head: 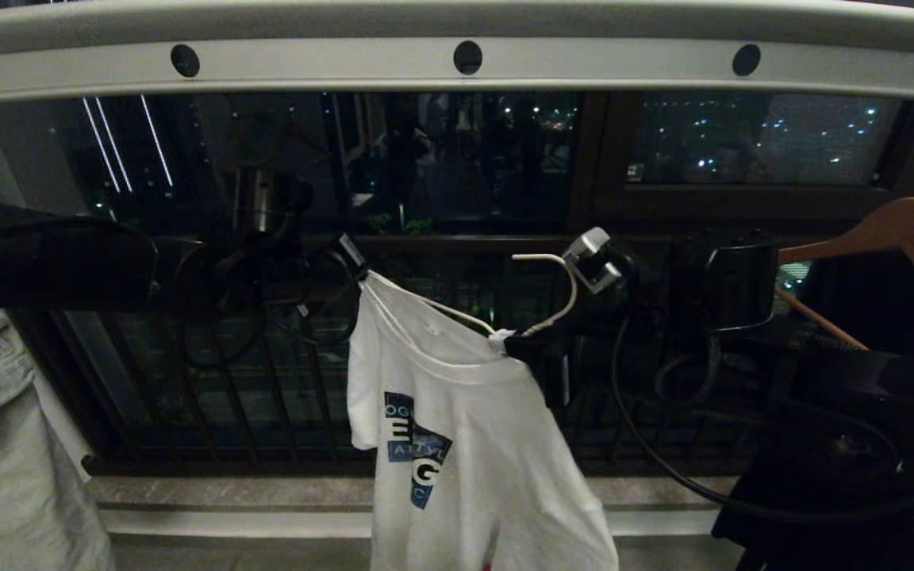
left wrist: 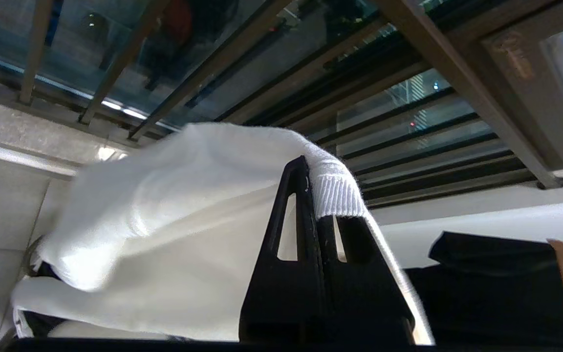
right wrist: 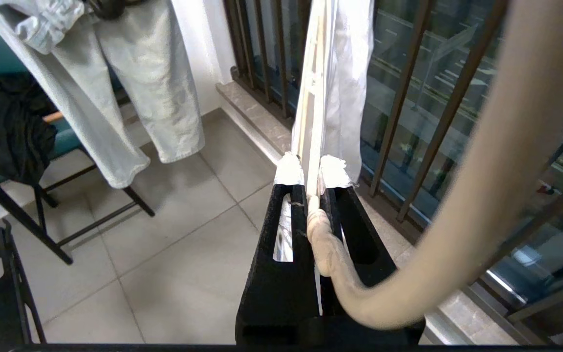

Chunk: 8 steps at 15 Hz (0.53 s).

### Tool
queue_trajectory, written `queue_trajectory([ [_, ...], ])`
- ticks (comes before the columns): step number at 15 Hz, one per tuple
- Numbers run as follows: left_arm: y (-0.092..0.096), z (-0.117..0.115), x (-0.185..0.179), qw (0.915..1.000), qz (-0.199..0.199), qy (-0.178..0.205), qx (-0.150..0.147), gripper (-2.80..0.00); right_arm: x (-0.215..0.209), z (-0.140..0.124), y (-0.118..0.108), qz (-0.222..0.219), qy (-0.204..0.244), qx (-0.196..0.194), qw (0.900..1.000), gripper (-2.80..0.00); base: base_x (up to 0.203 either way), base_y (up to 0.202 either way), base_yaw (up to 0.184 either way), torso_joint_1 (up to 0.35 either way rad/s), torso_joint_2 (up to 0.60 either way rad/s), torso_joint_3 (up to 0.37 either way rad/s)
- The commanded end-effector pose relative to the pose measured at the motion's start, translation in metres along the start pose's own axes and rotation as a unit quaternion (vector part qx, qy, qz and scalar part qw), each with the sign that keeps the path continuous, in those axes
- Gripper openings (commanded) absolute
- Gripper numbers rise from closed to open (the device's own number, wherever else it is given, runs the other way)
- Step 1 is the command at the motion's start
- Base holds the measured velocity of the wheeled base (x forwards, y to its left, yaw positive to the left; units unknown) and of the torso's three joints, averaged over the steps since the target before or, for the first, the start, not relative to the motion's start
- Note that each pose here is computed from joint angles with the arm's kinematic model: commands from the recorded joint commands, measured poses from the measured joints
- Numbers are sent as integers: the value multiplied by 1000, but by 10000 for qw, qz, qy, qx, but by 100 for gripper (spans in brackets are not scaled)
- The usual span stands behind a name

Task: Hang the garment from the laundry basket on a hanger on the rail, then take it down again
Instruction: Take the clothes off the clothes rack

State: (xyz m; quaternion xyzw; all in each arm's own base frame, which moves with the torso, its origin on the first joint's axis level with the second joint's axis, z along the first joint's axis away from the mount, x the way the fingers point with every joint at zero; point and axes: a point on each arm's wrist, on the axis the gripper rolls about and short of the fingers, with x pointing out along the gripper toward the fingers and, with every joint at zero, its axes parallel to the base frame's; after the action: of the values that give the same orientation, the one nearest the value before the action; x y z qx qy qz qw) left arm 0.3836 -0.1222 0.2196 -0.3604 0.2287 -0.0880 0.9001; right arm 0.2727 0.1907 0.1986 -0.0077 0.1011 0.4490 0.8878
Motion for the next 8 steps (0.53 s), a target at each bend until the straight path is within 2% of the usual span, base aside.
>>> queue_trajectory([
  [1, 4, 0, 4, 9999, 87, -35, -40, -280, -4, 4, 2, 16, -73, -27, 10000, -280, 0, 0, 0, 0, 0, 0],
  [2, 4, 1, 3, 9998, 150, -114, -51, -280, -4, 4, 2, 8, -81, -30, 10000, -280, 0, 0, 0, 0, 0, 0],
  [5, 3, -13, 12, 9998, 171, 86, 46, -280, -5, 8, -4, -81, -156, -24, 9998, -280, 0, 0, 0, 0, 0, 0],
  [8, -4, -33, 12, 9985, 131, 353, 388, -280, 0, 3, -6, -74, -87, 17, 9999, -280, 0, 0, 0, 0, 0, 0],
])
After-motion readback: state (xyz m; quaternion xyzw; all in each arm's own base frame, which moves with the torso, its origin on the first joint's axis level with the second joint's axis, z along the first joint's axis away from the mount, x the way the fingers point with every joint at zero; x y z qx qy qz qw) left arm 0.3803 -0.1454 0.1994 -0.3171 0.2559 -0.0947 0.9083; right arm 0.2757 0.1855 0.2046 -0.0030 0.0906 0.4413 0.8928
